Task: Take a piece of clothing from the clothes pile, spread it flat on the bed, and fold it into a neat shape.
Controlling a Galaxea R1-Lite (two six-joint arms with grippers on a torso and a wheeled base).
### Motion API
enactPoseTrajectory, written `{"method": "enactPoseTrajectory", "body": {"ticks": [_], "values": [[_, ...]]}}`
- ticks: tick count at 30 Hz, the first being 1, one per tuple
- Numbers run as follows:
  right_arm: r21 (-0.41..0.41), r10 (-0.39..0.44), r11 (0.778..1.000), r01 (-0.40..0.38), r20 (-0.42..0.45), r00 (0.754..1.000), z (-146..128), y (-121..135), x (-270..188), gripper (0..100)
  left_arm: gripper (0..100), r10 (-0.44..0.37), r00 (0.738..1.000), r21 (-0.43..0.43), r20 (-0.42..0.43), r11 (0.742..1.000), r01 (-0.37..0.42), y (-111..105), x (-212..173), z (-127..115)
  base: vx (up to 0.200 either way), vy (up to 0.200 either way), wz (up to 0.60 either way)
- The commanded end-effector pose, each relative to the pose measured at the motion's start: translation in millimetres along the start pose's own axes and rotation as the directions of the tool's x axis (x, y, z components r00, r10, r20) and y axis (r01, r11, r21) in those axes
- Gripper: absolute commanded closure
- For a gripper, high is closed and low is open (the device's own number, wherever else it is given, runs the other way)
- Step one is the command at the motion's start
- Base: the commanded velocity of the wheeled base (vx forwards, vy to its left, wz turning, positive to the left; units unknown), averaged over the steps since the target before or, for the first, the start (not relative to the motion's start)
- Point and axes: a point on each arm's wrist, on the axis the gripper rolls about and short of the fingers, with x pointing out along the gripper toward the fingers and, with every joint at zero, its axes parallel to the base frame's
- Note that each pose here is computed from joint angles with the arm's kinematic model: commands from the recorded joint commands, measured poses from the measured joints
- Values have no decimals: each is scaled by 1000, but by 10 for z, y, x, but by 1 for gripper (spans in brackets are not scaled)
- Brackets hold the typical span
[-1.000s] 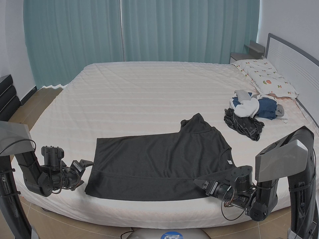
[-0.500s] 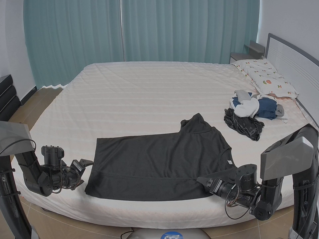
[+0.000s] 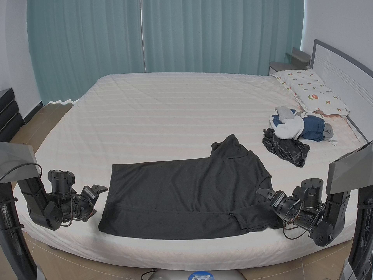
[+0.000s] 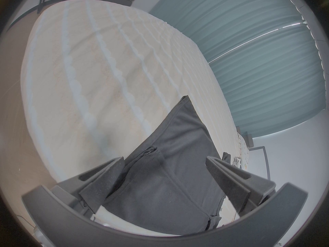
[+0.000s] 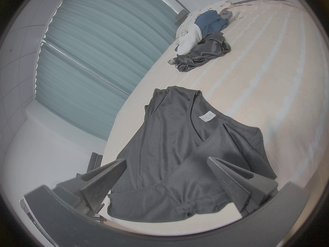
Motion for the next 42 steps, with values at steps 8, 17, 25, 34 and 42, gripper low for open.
{"method": "enactPoseTrajectory", "body": {"ticks": [8, 17, 25, 34, 42], "values": [[7, -40, 999, 40, -6, 999, -12, -125, 54, 0, 0, -4, 1000, -7, 4, 1000, 4, -11, 9, 10, 0, 0, 0], [4, -39, 999, 39, -2, 999, -5, -123, 55, 0, 0, -8, 1000, -9, 6, 1000, 8, -20, 19, 19, 0, 0, 0], [3, -39, 999, 39, -2, 999, -3, -121, 46, 0, 0, -48, 998, 2, 36, 999, 48, -131, 76, 107, 0, 0, 0], [0, -47, 999, 47, -17, 999, -41, -135, 46, 0, 0, -98, 992, 68, 85, 993, 92, -524, 279, 389, 0, 0, 0], [-12, -58, 998, 57, -26, 998, -64, -157, 47, 0, 0, -83, 994, 267, 72, 962, 61, -650, 843, 557, 0, 0, 0]]}}
